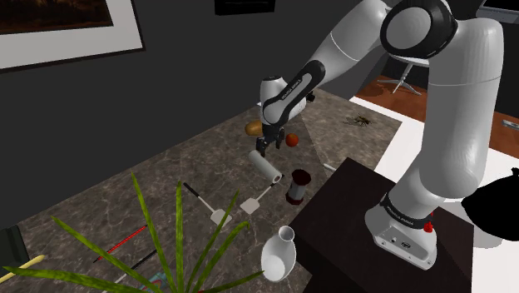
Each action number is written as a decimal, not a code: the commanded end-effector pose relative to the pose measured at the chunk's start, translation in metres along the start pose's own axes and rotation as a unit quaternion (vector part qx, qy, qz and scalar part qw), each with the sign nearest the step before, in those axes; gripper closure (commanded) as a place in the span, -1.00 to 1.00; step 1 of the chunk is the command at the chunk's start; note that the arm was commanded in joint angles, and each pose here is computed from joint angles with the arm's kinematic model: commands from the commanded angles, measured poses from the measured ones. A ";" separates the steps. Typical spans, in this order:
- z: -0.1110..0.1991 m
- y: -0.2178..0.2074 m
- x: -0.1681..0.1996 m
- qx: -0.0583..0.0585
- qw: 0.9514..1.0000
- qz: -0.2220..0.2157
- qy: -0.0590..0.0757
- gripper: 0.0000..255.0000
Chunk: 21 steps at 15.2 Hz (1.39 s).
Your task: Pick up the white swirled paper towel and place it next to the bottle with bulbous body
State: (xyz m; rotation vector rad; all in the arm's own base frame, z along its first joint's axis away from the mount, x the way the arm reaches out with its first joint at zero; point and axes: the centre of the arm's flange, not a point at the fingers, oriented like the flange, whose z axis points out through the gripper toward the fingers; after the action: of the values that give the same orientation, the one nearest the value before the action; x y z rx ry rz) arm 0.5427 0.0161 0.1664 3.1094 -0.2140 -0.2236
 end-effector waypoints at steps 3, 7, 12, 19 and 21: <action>0.009 0.000 0.000 0.000 1.000 0.000 0.000 -1.00; 0.009 0.000 0.000 0.000 1.000 0.000 0.000 -1.00; 0.009 0.000 0.000 0.000 1.000 0.000 0.000 1.00; 0.009 0.000 0.000 0.000 1.000 0.000 0.000 -1.00; 0.025 -0.026 0.017 -0.057 0.998 0.017 0.012 -1.00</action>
State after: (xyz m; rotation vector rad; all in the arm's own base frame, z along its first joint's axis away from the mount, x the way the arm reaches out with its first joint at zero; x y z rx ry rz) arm 0.5542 0.0274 0.1470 3.0415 -0.2279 -0.2069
